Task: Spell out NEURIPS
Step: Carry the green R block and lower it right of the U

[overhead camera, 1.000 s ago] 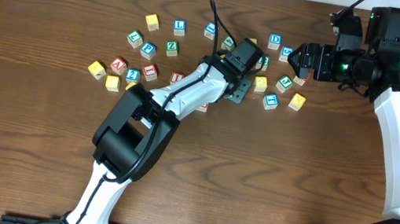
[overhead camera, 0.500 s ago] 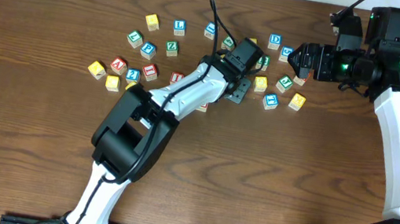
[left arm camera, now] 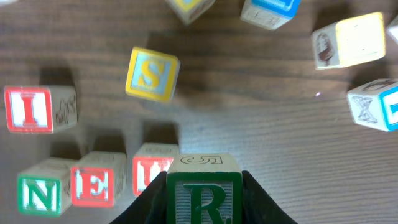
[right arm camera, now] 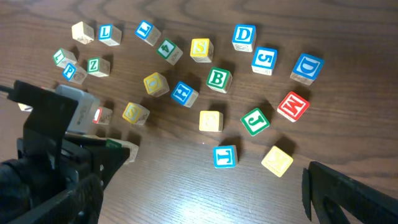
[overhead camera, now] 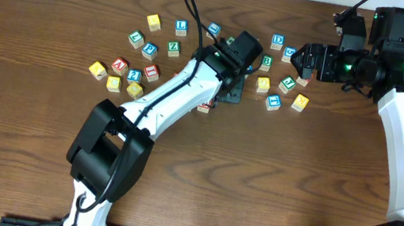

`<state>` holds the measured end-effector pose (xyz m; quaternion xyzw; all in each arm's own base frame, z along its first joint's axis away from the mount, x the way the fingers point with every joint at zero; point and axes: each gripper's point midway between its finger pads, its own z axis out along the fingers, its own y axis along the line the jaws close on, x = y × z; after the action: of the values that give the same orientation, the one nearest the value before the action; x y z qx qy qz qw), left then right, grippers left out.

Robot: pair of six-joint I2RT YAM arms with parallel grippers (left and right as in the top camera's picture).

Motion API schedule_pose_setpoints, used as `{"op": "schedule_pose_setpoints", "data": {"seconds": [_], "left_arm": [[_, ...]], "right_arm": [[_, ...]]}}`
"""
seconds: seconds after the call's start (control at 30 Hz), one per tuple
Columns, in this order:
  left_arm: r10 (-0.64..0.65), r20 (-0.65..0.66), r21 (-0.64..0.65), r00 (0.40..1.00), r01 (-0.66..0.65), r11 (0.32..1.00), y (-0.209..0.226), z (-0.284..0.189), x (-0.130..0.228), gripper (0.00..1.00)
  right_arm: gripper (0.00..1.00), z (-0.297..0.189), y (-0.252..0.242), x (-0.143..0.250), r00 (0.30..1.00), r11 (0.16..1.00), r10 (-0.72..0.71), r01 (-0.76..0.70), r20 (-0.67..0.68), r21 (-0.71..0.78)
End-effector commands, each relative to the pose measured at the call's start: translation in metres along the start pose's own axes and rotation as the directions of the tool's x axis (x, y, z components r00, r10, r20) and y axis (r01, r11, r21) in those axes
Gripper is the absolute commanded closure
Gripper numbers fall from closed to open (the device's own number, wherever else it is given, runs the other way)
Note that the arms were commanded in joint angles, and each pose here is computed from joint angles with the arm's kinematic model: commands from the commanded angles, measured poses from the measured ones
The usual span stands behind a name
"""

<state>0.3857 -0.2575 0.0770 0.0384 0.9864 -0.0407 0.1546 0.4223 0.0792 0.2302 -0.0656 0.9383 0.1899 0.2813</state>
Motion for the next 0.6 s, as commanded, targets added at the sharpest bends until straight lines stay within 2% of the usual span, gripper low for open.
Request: {"op": "schedule_pose_setpoints", "data": {"seconds": [0.0, 0.33, 0.57], "left_arm": [[-0.033, -0.035, -0.033, 0.999, 0.032, 0.999, -0.002, 0.011, 0.018, 0.76], [-0.028, -0.076, -0.055, 0.997, 0.024, 0.998, -0.012, 0.028, 0.036, 0.76], [-0.048, -0.042, -0.114, 0.998, 0.043, 0.992, -0.004, 0.049, 0.031, 0.76]], "right_arm": [[0.01, -0.004, -0.002, -0.005, 1.000, 1.000, -0.011, 0.011, 0.015, 0.005], [0.01, -0.004, -0.002, -0.005, 1.000, 1.000, -0.011, 0.011, 0.015, 0.005], [0.01, -0.004, -0.002, -0.005, 1.000, 1.000, -0.011, 0.011, 0.015, 0.005]]}}
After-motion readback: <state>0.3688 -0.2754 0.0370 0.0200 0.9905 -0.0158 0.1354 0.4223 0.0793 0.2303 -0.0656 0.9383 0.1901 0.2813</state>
